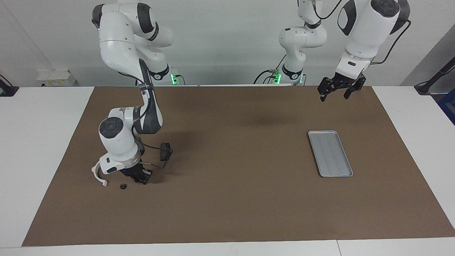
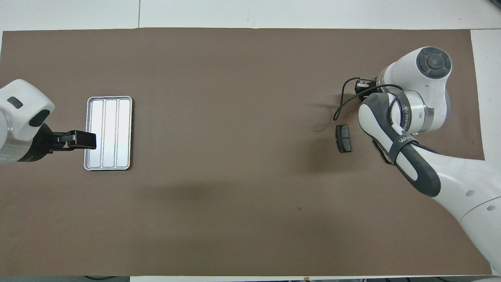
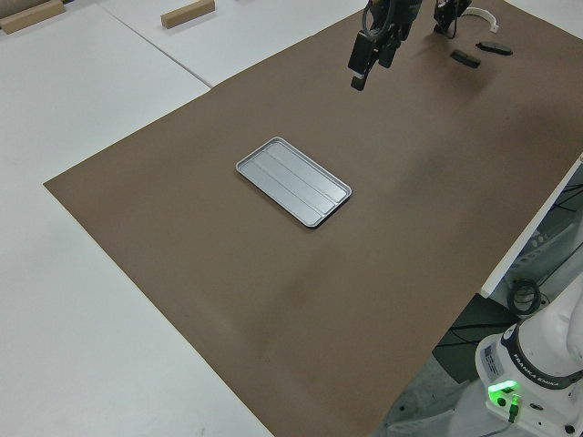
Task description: Pick bearing gear from pile to tray
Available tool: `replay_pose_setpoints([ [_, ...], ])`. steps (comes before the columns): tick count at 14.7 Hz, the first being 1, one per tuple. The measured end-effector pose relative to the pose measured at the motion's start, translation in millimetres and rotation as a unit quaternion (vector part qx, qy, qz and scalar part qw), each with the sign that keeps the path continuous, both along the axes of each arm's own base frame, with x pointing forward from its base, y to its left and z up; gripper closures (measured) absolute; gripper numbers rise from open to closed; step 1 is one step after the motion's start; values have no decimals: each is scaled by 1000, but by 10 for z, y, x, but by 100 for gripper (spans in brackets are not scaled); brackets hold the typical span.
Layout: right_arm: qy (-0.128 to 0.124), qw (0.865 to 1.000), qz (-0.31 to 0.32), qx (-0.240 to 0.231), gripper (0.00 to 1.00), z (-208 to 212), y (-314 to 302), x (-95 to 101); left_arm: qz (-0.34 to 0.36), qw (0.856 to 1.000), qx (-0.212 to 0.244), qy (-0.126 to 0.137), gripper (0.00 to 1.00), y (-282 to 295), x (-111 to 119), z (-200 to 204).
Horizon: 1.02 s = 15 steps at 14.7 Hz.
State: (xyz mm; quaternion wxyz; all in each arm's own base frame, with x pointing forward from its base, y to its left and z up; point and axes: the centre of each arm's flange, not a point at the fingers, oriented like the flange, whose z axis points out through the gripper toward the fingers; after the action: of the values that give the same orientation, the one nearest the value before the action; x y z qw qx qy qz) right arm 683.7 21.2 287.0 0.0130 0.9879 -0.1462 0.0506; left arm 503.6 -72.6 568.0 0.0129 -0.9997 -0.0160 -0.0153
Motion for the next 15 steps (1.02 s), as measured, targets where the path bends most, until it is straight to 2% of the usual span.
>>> replay_pose_setpoints([
  [6, 4, 1000, 1, -1, 65, 3, 2, -2, 29, 1000, -4, -5, 0, -356, 60, -257],
  [9, 41, 999, 2, -6, 65, 128, 4, 0, 26, 1000, -5, -10, 0, -384, 68, -367],
  [12, 71, 997, 12, -9, 65, 668, 47, -20, 23, 1000, -6, -11, 0, -426, 58, -431],
  [15, 81, 996, 26, -9, 65, 1332, 279, -166, 23, 1000, -7, -15, 0, -428, 63, -446],
])
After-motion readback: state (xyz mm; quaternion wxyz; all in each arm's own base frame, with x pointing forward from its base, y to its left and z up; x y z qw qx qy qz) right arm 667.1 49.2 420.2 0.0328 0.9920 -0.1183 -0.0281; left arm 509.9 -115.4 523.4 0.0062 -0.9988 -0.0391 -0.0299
